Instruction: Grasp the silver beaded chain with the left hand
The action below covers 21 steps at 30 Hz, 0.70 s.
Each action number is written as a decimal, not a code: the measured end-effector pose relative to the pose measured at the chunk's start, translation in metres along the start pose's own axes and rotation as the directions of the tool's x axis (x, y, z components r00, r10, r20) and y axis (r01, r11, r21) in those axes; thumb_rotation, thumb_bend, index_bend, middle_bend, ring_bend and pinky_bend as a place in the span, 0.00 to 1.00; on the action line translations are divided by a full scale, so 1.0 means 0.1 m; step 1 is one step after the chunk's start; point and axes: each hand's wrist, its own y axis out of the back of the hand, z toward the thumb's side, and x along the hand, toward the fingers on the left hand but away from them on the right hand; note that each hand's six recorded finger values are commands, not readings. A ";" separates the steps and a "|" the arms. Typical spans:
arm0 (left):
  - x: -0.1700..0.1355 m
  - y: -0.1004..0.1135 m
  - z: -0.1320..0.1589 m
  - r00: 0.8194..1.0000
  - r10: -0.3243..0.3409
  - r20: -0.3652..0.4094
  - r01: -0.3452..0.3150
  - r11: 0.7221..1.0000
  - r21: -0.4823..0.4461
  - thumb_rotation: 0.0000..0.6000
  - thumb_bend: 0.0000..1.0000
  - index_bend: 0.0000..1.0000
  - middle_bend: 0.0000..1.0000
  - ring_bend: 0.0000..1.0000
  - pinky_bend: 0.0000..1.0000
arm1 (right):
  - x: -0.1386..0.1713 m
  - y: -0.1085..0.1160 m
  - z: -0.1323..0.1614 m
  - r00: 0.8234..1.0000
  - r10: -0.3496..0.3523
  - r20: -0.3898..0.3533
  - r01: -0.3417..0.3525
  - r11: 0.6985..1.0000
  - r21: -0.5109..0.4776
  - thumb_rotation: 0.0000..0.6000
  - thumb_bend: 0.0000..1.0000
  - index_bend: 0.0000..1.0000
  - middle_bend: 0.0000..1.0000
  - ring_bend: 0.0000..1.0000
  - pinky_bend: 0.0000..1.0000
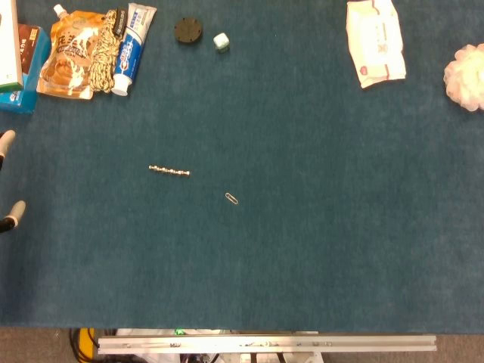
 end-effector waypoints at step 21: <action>0.26 0.12 0.19 0.991 0.003 0.136 -0.011 0.998 0.054 1.00 0.24 0.12 0.56 0.58 0.71 | -0.19 0.37 0.22 0.992 -0.091 -0.090 0.093 0.996 0.013 1.00 0.13 0.32 0.44 0.41 0.47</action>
